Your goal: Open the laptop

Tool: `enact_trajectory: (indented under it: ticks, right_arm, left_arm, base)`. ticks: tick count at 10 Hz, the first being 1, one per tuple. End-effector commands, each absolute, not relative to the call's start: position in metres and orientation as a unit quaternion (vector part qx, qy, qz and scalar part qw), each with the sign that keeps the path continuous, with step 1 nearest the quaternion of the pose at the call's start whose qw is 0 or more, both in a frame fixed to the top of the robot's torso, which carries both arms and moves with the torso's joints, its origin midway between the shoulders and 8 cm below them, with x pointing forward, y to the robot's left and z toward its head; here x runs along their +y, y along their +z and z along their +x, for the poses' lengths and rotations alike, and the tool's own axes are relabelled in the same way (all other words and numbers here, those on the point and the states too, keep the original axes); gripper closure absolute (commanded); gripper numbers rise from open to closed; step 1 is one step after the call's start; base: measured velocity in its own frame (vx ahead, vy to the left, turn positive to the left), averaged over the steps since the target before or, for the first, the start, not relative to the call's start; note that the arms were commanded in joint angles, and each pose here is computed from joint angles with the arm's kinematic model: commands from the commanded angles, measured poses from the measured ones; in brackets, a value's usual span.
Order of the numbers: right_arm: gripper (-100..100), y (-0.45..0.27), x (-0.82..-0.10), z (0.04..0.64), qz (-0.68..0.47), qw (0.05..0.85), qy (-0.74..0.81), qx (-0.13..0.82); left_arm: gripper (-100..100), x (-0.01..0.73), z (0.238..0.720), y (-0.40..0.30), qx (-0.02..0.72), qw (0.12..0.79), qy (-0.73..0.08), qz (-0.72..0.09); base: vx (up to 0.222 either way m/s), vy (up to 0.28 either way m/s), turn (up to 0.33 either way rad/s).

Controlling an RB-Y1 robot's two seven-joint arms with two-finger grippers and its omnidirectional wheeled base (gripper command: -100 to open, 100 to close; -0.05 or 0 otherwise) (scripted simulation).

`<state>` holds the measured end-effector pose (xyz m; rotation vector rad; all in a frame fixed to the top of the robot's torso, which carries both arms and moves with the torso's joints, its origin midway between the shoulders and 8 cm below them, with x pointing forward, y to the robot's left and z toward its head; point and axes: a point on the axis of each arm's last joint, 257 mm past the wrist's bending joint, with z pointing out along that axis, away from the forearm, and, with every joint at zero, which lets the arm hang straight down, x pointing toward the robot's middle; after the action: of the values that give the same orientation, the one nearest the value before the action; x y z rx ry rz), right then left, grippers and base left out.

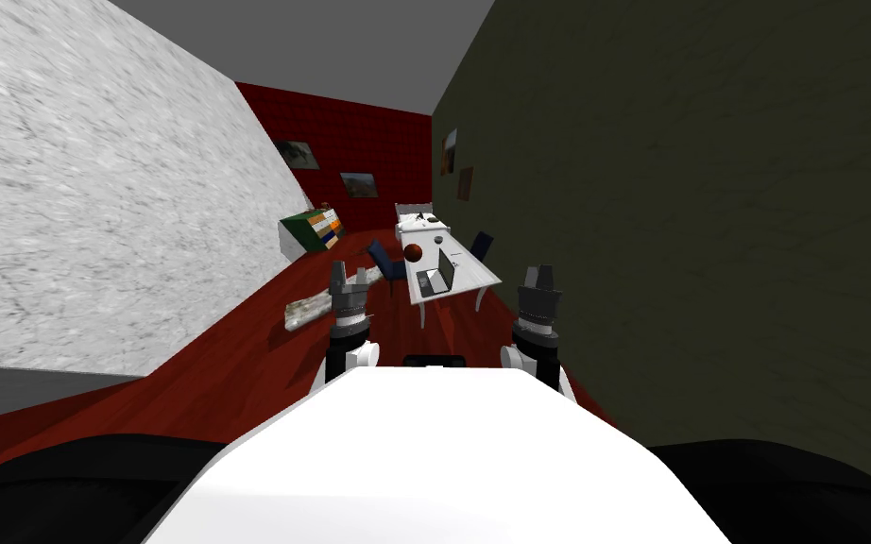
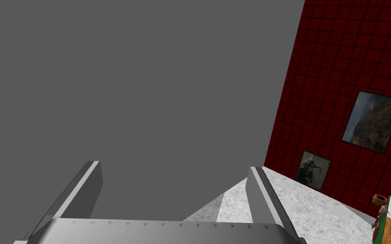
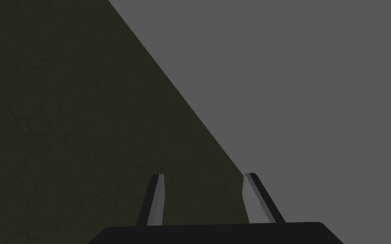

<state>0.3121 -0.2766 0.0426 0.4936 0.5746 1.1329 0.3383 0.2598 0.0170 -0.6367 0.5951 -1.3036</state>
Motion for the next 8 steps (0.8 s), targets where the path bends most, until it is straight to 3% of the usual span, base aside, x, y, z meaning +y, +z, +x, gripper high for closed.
enact_trajectory:
  ticks: [1,3,4,8]
  right_arm:
    - [0,0.043,-0.277,0.312,0.228,0.777,0.524,0.266]
    - [0,0.043,-0.277,0.312,0.228,0.777,0.524,0.266]
    - [0,0.043,-0.277,0.312,0.228,0.777,0.524,0.266]
    - [0,0.042,-0.277,0.312,0.228,0.777,0.524,0.266]
  left_arm:
    - [0,0.26,0.338,0.017,0.268,0.708,-0.587,-0.287]
    - [0,0.26,0.338,0.017,0.268,0.708,-0.587,-0.287]
    - [-100,0.256,0.341,0.014,0.29,0.707,-0.585,-0.273]
    - [-100,0.253,0.353,-0.002,0.348,0.707,-0.563,-0.248]
  base:
    - [0.0,0.0,0.0]
    - [0.0,0.0,0.0]
    - [0.025,-0.029,0.028]
    - [0.055,-0.102,0.056]
